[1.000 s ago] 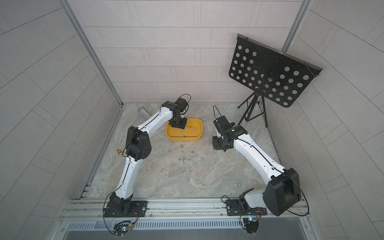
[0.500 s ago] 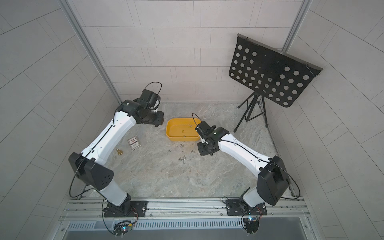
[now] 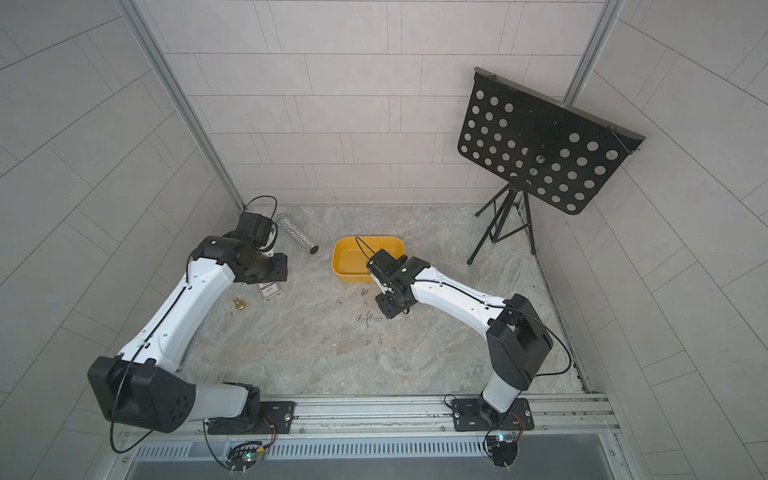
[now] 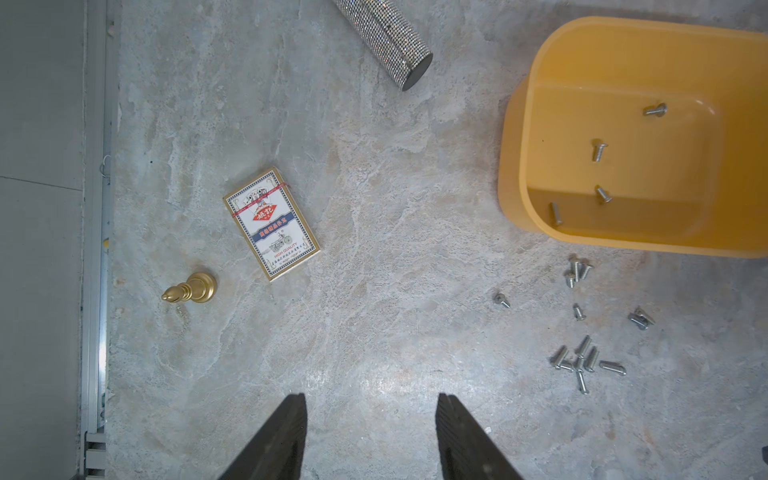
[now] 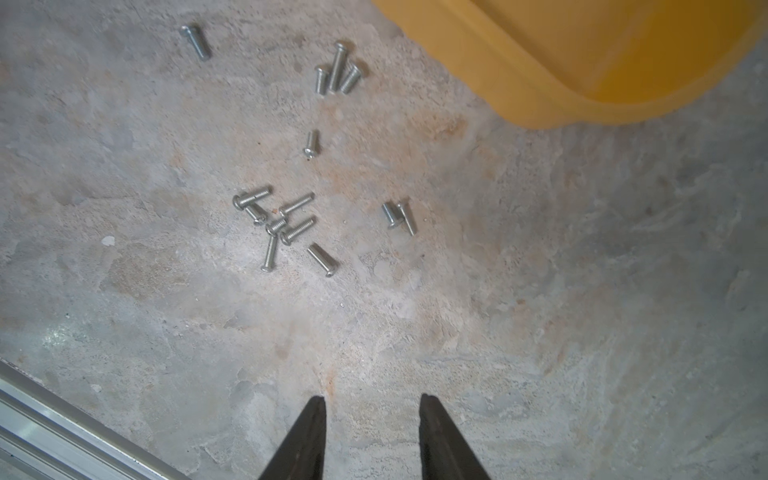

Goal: Put the screws on the desktop into the storage box
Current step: Pick up the screw from the center of the board.

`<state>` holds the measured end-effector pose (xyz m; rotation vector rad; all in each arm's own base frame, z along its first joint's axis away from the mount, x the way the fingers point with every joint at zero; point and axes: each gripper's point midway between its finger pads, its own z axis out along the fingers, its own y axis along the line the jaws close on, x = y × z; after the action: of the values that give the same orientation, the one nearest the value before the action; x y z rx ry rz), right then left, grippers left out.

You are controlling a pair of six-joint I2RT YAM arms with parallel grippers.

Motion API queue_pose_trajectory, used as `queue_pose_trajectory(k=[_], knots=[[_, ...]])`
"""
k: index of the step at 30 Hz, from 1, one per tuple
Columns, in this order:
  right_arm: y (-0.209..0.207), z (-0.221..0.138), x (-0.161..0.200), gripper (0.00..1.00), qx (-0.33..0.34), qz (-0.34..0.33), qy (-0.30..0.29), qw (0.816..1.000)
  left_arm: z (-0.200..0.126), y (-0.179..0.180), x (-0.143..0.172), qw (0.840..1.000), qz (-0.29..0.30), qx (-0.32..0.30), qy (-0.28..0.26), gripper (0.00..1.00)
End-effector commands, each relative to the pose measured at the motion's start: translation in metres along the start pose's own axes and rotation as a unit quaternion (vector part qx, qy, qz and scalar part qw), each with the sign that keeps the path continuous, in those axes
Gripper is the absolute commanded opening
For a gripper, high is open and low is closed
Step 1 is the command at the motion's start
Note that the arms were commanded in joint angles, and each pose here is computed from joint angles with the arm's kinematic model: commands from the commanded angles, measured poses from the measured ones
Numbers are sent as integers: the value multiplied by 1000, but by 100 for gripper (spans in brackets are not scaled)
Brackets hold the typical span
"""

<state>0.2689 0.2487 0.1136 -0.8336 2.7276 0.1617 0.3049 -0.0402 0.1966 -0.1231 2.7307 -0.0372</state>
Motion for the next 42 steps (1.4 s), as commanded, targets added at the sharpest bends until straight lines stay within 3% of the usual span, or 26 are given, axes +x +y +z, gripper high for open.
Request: queue_pose_trajectory(k=[1, 16, 30, 42], knots=[[14, 17, -2, 44, -15, -64, 9, 998, 7, 0, 4, 1000, 4, 12, 6, 57], [41, 63, -8, 41, -40, -151, 66, 986, 13, 6, 9, 1000, -7, 13, 17, 56], [37, 83, 2, 40, -34, -161, 93, 982, 17, 7, 11, 1000, -8, 10, 25, 56], [32, 92, 5, 33, -22, -158, 103, 982, 20, 5, 11, 999, -5, 14, 32, 55]])
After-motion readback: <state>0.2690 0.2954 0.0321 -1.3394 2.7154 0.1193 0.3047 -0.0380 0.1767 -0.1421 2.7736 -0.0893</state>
